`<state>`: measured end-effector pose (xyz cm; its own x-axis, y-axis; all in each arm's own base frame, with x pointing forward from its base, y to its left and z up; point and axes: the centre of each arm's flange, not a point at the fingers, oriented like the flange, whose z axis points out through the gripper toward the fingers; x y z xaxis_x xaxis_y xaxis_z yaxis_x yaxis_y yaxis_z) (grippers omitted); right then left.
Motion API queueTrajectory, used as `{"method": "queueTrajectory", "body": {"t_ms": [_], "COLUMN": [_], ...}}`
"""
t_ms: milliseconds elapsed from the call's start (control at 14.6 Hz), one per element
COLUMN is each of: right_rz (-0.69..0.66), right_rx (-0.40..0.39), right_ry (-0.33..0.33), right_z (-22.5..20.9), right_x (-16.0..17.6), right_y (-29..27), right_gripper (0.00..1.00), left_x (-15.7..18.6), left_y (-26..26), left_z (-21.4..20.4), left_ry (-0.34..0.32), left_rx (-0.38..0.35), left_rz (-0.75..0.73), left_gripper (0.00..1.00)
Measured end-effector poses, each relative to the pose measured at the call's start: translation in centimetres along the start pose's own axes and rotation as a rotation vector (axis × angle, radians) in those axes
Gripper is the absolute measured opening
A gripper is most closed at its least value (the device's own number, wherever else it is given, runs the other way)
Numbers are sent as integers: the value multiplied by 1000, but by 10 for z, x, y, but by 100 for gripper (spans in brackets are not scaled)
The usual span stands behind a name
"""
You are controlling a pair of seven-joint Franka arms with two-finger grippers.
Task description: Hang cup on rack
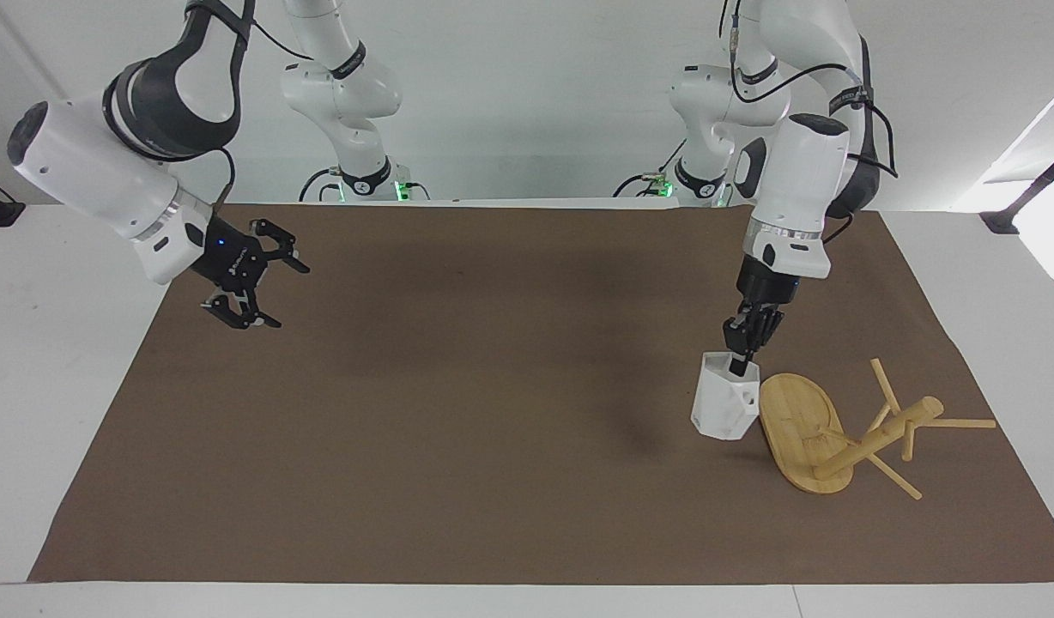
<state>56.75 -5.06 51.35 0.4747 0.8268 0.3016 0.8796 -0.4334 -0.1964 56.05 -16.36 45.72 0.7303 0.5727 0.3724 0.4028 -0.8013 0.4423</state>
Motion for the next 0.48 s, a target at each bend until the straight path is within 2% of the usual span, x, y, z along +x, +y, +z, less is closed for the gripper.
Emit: {"method": "queueTrajectory", "body": {"t_ms": [275, 481], "right_rz": [341, 691], "right_rx": [-138, -185], "right_ry": [-209, -287], "right_z": [-37, -80], "right_x": [21, 24], "right_y": [-31, -61], "right_gripper": [100, 100], "left_x": [16, 17], "left_y": [-22, -25], "left_z": [2, 4], "left_ry": [15, 13], "left_rx": [7, 4], "left_rz": [-65, -82], "left_gripper": [4, 4]}}
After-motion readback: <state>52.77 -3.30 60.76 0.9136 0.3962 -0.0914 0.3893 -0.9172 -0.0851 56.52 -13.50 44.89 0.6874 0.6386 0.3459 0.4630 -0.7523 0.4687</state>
